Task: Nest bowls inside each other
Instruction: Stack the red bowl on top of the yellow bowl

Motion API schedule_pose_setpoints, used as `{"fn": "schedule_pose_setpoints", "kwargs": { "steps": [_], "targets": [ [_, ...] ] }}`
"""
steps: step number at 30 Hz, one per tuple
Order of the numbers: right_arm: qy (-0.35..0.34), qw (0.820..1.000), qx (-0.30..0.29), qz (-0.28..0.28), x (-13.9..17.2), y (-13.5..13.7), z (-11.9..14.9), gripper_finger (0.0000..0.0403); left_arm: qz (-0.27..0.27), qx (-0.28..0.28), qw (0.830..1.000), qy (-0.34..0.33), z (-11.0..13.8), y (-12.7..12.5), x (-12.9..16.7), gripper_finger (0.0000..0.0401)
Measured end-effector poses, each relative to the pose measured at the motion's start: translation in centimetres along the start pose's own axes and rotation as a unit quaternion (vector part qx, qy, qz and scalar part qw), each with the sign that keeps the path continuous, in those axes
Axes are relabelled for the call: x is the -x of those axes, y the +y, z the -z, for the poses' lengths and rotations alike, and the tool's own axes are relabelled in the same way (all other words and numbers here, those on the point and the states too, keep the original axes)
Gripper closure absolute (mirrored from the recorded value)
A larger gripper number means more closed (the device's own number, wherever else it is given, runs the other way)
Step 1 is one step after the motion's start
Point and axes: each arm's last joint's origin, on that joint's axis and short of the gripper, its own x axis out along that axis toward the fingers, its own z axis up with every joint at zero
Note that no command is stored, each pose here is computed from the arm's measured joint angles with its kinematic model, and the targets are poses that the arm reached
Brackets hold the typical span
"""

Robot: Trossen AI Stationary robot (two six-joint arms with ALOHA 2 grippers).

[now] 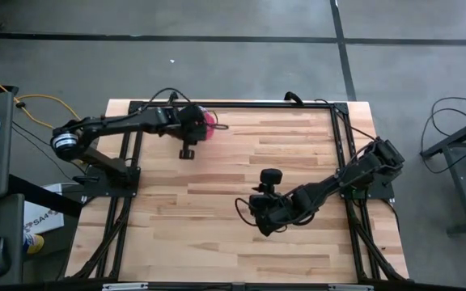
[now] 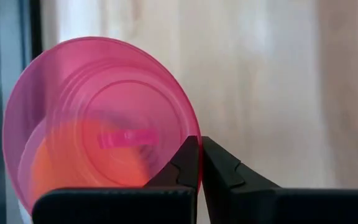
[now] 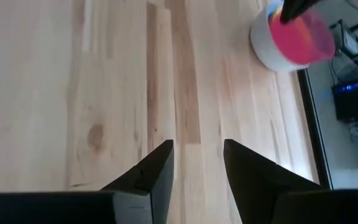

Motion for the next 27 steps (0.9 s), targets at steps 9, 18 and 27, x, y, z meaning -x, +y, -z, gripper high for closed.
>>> {"fn": "schedule_pose_setpoints", "kwargs": {
  "steps": [9, 18, 27],
  "targets": [
    [0.024, 1.0, -0.014, -0.008, -1.4, -1.1, 0.2, 0.0268, -0.06, 0.073, 0.995, 0.029, 2.1, 3.4, 0.0, 0.0401],
    [0.027, 0.999, -0.017, -0.005, -1.6, -1.5, 0.1, 0.0268, -0.038, 0.087, 0.995, 0.023, 2.5, 3.8, 0.0, 0.0401],
    [0.029, 0.999, -0.019, -0.023, -1.6, -1.3, 0.1, 0.0268, -0.018, 0.084, 0.995, 0.056, 3.2, 3.4, -2.1, 0.0401]
  ]
}}
